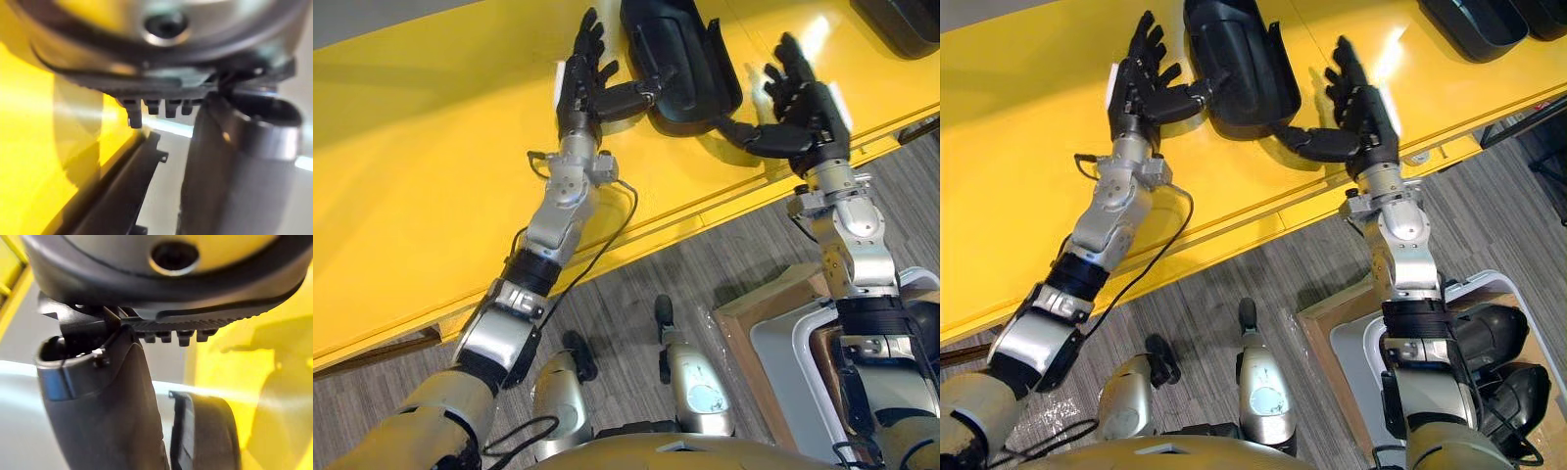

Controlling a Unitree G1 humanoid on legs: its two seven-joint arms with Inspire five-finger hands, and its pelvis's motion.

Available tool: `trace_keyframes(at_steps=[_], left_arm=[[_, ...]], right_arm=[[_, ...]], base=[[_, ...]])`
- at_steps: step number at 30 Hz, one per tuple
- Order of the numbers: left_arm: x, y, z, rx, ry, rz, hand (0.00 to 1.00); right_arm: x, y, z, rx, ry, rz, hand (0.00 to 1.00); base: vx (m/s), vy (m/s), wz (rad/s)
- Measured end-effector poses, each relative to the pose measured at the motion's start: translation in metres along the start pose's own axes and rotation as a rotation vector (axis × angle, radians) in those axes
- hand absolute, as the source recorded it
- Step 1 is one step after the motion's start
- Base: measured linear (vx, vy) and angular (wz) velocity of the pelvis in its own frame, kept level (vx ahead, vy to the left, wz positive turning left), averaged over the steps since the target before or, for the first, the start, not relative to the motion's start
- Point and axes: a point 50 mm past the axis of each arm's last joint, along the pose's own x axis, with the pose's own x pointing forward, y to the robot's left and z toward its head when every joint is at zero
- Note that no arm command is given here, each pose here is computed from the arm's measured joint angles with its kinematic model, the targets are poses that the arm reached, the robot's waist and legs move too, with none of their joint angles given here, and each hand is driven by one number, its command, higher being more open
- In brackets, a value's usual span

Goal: Walk over and take three plastic housings, then place them on the shelf

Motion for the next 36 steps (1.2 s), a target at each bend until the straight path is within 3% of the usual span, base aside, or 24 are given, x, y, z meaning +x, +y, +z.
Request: trace_keyframes(at_steps=[6,9,11,16,23,36], left_arm=[[-0.046,0.011,-0.012,-0.074,0.033,0.056,1.00],[-0.077,0.006,-0.022,-0.150,0.099,-0.024,1.00],[-0.104,-0.005,-0.036,-0.176,0.195,-0.132,1.00],[-0.138,-0.022,-0.052,-0.265,0.333,-0.335,1.00],[-0.157,-0.030,-0.061,-0.324,0.423,-0.488,1.00],[-0.155,-0.019,-0.061,-0.274,0.425,-0.426,1.00]], right_arm=[[-0.024,-0.032,0.031,-0.058,-0.177,-0.207,1.00],[-0.041,-0.035,0.038,-0.077,-0.214,-0.227,1.00],[-0.054,-0.033,0.022,-0.095,-0.147,-0.238,1.00],[-0.093,-0.029,-0.004,-0.065,-0.013,-0.272,1.00],[-0.127,-0.028,-0.021,-0.056,0.107,-0.303,1.00],[-0.138,-0.027,-0.025,-0.019,0.148,-0.233,1.00]], base=[[0.01,-0.011,0.13],[0.02,-0.019,0.16],[0.04,-0.005,0.09],[0.02,-0.001,0.04],[-0.03,-0.002,-0.06],[-0.03,-0.024,-0.08]])
